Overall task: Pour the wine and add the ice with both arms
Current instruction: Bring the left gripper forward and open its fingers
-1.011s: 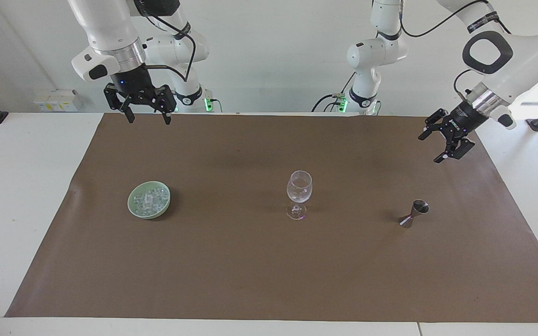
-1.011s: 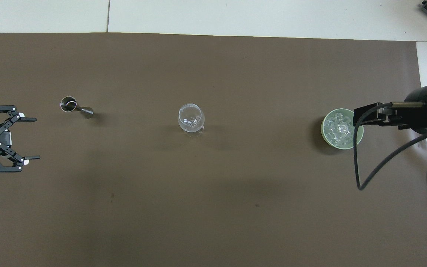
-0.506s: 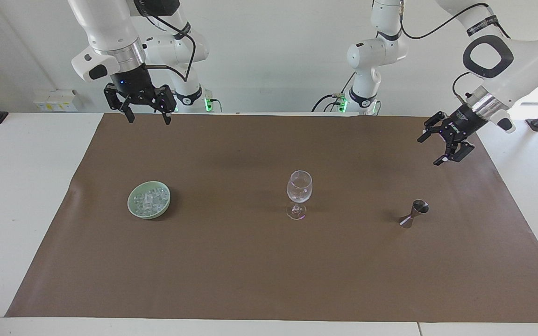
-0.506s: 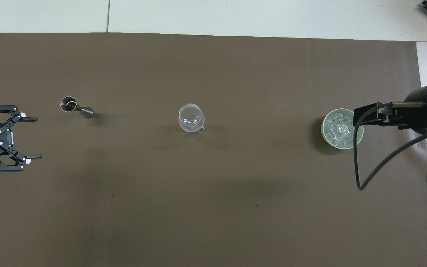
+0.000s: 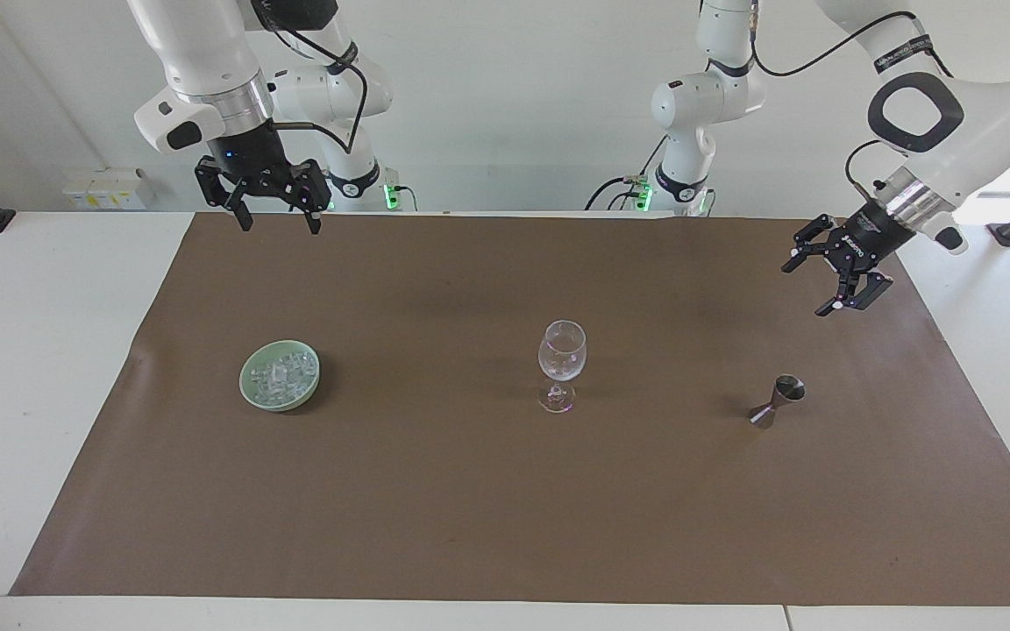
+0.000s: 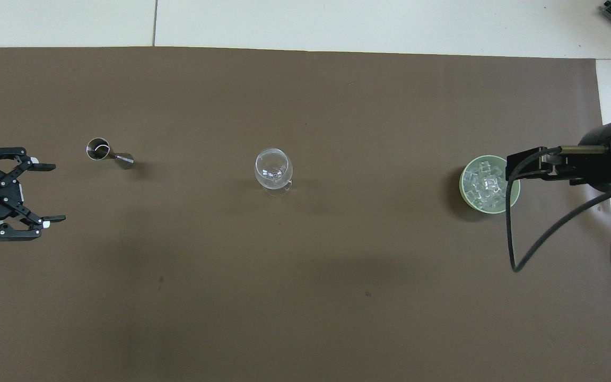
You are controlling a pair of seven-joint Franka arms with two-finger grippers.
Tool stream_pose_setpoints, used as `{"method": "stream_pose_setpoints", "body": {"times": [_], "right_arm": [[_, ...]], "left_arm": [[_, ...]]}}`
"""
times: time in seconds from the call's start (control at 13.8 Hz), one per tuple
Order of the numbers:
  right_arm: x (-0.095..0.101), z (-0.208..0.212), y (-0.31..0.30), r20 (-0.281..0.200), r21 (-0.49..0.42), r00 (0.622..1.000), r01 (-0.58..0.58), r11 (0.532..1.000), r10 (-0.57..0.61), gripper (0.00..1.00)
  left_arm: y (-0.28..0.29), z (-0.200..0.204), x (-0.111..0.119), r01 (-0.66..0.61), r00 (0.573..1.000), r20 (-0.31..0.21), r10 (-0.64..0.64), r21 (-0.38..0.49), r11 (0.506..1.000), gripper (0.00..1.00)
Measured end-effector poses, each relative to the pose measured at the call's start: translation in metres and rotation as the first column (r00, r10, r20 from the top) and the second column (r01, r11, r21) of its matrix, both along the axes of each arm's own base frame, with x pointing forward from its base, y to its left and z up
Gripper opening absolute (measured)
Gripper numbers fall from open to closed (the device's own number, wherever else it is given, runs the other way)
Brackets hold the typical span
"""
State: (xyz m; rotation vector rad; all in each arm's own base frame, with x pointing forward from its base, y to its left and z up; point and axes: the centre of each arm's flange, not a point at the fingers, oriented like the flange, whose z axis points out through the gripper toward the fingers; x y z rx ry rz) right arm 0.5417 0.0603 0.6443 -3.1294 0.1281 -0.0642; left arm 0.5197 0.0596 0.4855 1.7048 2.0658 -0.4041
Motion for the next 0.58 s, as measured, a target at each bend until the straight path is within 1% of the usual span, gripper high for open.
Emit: {"method": "stream_pose_setpoints", "body": {"times": [0.22,0.43,0.58], "right_arm": [[0.0,0.0,0.0,0.0,0.0,1.0,0.0,1.0,0.0,1.0],[0.0,0.0,0.0,0.0,0.0,1.0,0.0,1.0,0.0,1.0],[0.0,0.0,0.0,0.0,0.0,1.0,0.0,1.0,0.0,1.0]], "left_arm": [[0.001,-0.008,0.005,-0.041,0.999,-0.013,0.041,-0.023,0.999,1.0],[0.011,-0.026,0.012,-0.09,0.996,-0.024,0.089,-0.052,0.995,1.0],[0.018,-0.037,0.017,-0.147,0.989,-0.033,0.145,-0.109,0.983,1.0]]}}
